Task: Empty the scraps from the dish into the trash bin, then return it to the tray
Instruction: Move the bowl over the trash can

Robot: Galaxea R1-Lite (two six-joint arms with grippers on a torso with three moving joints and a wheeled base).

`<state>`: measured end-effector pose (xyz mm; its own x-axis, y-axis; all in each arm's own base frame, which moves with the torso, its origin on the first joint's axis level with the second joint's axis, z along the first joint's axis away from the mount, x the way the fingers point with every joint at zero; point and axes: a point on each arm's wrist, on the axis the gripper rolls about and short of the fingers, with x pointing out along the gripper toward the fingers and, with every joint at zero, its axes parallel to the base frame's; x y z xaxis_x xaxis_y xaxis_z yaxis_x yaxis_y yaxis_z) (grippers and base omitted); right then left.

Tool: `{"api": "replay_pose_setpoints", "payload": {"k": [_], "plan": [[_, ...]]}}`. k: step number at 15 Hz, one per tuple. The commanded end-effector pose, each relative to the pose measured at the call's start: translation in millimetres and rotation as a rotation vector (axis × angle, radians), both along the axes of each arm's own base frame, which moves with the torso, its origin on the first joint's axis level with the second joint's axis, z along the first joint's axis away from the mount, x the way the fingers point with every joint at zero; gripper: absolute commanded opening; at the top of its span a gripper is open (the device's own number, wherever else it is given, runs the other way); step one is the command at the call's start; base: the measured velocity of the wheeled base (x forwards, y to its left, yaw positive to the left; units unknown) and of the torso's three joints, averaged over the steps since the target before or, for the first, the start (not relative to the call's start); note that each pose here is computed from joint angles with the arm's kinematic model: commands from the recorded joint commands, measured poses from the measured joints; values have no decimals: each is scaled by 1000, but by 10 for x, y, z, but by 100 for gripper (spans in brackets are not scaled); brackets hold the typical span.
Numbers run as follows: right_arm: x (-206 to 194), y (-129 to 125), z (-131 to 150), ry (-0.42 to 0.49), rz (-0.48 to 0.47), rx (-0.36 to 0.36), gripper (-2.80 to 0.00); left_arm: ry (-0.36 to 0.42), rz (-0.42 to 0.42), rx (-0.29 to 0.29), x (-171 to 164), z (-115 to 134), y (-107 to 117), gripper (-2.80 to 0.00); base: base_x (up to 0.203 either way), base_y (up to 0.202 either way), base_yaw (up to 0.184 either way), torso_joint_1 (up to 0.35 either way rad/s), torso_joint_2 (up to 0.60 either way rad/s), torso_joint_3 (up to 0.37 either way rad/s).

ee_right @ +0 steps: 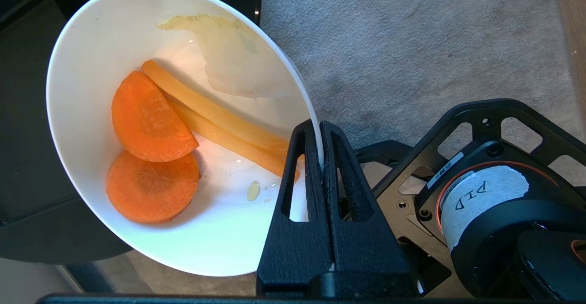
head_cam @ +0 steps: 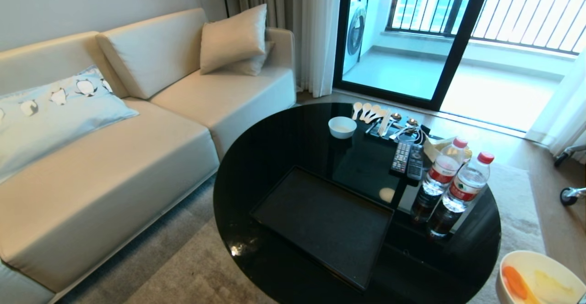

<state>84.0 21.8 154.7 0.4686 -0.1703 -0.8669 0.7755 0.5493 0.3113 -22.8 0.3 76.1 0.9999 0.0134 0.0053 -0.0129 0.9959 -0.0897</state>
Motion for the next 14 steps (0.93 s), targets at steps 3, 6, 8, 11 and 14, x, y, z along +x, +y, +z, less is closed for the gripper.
{"api": "replay_pose_setpoints", "payload": {"k": [3, 6, 8, 11, 14], "plan": [[1, 0, -6, 8, -6, -2, -280, -1, 0, -1, 0, 0, 0, -280, 0, 0, 0, 0, 0, 0], [0, 1, -9, 8, -5, 0, -280, -1, 0, -1, 0, 0, 0, -280, -77, 0, 1, 2, 4, 1], [-2, 0, -8, 7, -5, 0, -280, -1, 0, -1, 0, 0, 0, -280, -183, 0, 0, -1, 0, 3], [-16, -5, -12, 14, -5, -1, -280, -1, 0, -1, 0, 0, 0, -280, -187, 0, -1, 3, 2, 3], [-35, -11, -8, 13, -5, -1, -280, -1, 0, -1, 0, 0, 0, -280, -185, 0, -2, 2, 1, 0]]}}
